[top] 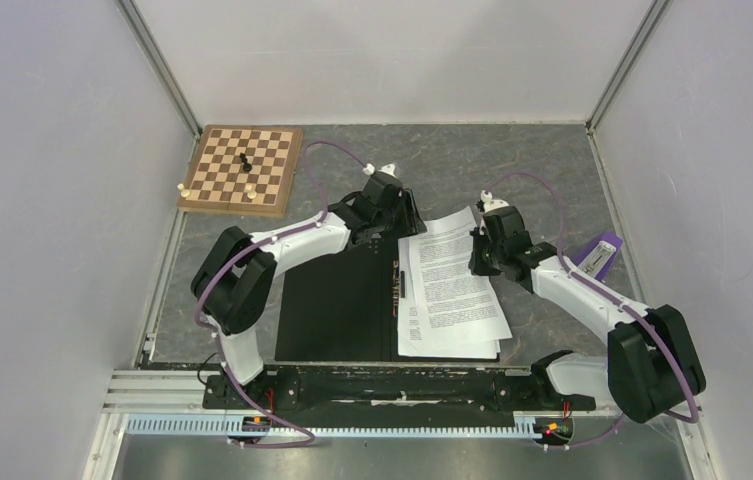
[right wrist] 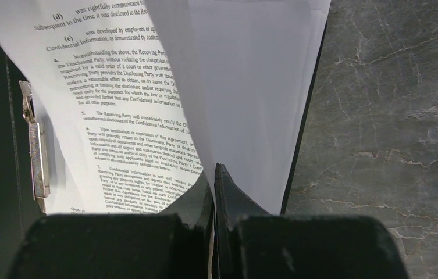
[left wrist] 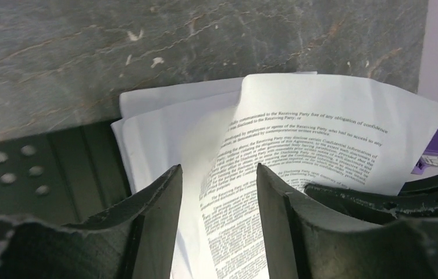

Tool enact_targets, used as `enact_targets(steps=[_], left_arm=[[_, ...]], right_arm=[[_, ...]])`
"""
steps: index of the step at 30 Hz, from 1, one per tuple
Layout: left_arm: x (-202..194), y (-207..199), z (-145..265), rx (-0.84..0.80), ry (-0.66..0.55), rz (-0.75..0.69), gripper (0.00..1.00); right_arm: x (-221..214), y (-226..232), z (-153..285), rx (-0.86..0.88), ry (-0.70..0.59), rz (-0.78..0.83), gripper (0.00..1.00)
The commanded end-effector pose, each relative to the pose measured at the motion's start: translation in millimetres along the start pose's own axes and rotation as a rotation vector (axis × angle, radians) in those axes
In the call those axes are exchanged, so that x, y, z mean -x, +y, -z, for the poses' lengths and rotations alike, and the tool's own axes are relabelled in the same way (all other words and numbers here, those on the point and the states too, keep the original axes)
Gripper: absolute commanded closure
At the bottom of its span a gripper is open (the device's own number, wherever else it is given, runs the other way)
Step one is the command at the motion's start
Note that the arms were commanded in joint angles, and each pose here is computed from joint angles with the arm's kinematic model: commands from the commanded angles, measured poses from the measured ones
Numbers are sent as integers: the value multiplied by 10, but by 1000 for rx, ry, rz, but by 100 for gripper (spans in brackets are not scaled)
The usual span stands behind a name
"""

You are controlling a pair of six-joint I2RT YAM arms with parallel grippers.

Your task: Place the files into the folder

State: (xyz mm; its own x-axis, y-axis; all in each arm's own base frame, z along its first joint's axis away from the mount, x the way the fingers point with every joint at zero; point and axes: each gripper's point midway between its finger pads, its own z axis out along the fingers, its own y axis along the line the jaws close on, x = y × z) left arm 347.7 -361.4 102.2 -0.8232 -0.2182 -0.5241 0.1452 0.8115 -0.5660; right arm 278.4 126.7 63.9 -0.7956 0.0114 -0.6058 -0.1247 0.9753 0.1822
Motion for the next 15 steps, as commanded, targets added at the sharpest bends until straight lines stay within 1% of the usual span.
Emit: enact_targets(steps=[1,4,5,8,10,15], left_arm=[[300,58,412,76,-87,-48,42],[276,224,534,123,-84,-55,32],[264,270,556,135,-77,-59,31],[218,384,636,168,-68,-60,30],[124,441,670,171,-54,-40,31],[-138,596,678,166,-15,7,37]], right_arm=[[29,47,-11,26,-21,-32,100],[-14,34,-29,19,-10,-46,100],[-38,16,-42,12,-4,-47,100],[-95,26,-67,19,12,-56,100],[-131,101,-62,64,19,-71,100],[-145,200,-55,122,21,-72,100]])
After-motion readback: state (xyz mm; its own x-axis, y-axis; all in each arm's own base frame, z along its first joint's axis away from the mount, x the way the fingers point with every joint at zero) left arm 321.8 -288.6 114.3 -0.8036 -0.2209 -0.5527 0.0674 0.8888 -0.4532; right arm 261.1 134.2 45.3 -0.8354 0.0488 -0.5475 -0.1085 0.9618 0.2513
